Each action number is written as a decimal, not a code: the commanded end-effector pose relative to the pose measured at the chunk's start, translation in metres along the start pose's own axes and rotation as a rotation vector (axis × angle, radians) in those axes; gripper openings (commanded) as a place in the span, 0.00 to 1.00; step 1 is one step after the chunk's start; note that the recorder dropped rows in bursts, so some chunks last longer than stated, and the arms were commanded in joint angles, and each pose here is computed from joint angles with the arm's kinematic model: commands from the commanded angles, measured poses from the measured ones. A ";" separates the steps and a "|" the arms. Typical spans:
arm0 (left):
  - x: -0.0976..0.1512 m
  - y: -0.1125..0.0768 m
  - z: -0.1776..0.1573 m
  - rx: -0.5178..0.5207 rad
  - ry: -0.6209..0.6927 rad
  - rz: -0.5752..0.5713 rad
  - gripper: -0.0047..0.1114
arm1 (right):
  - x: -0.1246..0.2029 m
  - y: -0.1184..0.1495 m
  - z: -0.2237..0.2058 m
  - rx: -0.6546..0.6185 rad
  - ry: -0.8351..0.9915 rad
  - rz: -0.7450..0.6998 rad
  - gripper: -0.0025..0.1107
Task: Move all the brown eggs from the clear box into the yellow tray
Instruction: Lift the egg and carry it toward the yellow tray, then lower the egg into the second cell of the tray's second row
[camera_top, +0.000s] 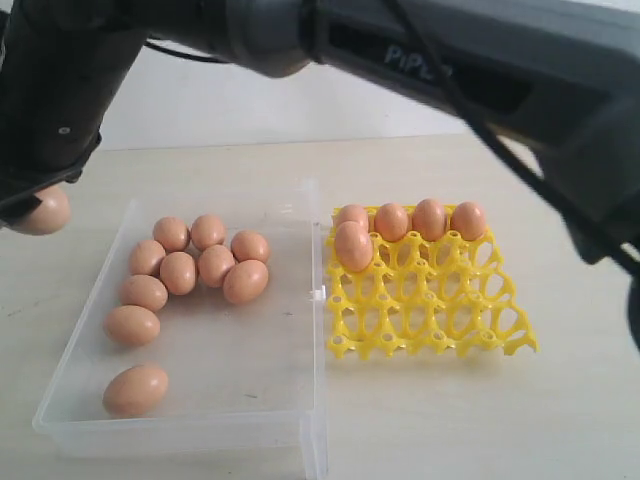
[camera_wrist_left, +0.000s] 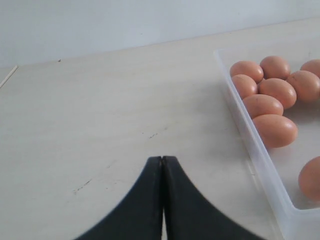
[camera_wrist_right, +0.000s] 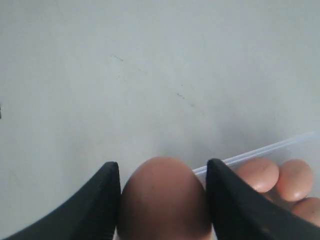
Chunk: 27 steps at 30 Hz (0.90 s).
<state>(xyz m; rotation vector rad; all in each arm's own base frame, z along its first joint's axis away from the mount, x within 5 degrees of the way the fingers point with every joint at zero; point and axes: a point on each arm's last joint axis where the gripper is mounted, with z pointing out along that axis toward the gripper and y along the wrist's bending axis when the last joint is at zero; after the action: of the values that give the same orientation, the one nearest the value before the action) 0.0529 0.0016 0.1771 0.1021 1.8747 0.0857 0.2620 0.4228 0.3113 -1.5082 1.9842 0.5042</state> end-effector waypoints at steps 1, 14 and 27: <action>-0.002 0.000 -0.001 0.006 -0.016 -0.007 0.04 | -0.005 0.000 -0.030 0.047 -0.095 -0.030 0.02; -0.002 0.000 -0.001 0.006 -0.016 -0.007 0.04 | 0.061 0.004 -0.108 0.247 -0.471 0.062 0.02; -0.002 0.000 -0.001 0.006 -0.016 -0.007 0.04 | 0.191 -0.028 -0.143 0.583 -0.532 0.219 0.02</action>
<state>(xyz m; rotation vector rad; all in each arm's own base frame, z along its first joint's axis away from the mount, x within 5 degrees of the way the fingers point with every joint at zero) 0.0529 0.0016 0.1771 0.1021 1.8747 0.0857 0.2179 0.2061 0.3006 -0.7788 1.6870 0.3884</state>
